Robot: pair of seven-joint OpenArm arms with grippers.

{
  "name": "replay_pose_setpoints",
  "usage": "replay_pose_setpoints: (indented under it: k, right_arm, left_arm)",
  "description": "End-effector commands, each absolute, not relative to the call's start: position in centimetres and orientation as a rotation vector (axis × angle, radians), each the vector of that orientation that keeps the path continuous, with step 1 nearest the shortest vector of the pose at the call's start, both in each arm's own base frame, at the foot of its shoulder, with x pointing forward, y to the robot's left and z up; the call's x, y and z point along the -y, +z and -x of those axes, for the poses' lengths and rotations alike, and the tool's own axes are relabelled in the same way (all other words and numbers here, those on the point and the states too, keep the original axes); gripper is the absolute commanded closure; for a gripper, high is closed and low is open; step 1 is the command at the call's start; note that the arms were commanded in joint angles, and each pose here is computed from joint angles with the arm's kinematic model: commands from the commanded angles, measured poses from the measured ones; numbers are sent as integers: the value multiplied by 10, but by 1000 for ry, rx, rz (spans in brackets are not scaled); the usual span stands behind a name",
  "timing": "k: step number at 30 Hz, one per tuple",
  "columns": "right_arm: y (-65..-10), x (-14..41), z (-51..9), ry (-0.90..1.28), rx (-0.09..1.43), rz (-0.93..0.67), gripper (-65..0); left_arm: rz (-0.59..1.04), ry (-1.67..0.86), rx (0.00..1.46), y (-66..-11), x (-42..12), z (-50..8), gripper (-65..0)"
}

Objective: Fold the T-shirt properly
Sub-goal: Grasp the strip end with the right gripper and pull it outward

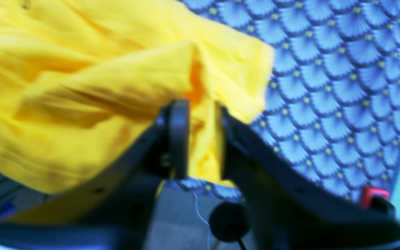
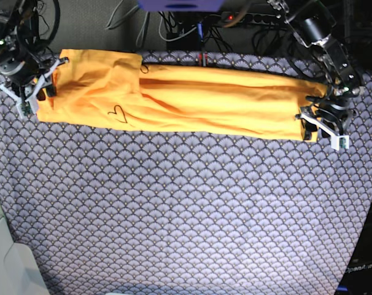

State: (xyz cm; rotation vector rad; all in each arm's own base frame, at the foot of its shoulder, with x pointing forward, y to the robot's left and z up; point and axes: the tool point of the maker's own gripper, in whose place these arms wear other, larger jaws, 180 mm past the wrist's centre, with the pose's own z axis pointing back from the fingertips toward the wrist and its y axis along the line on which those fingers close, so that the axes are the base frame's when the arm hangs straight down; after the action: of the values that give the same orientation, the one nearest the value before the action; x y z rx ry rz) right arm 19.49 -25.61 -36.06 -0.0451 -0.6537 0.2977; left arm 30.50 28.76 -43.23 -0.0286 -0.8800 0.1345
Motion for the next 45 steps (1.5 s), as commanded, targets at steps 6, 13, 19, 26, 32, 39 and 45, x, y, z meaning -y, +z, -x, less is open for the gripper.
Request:
replay_pose_setpoints:
  k: [6, 13, 19, 26, 32, 39, 45]
  right_arm:
    - [-358, 248, -193, 278, 687, 23, -311]
    - [-360, 246, -191, 278, 681, 15, -313]
    - [-365, 241, -188, 262, 675, -2, -313]
    - [-367, 241, -189, 257, 673, -7, -313]
    - [-379, 244, -189, 230, 650, -26, -314]
    - [-385, 246, -192, 216, 642, -36, -314]
    - [-392, 247, -194, 200, 630, -50, -309]
  left_arm:
    - [3, 123, 793, -444, -292, -292, -361]
    - [3, 123, 793, -444, -292, -292, -361]
    - [3, 123, 796, -443, -292, -293, -360]
    - [3, 126, 799, -443, -292, -294, -360]
    - [3, 126, 799, -443, -292, -294, -360]
    - [2, 127, 799, -443, -292, -294, -360]
    - [2, 127, 800, -442, -292, -295, -360]
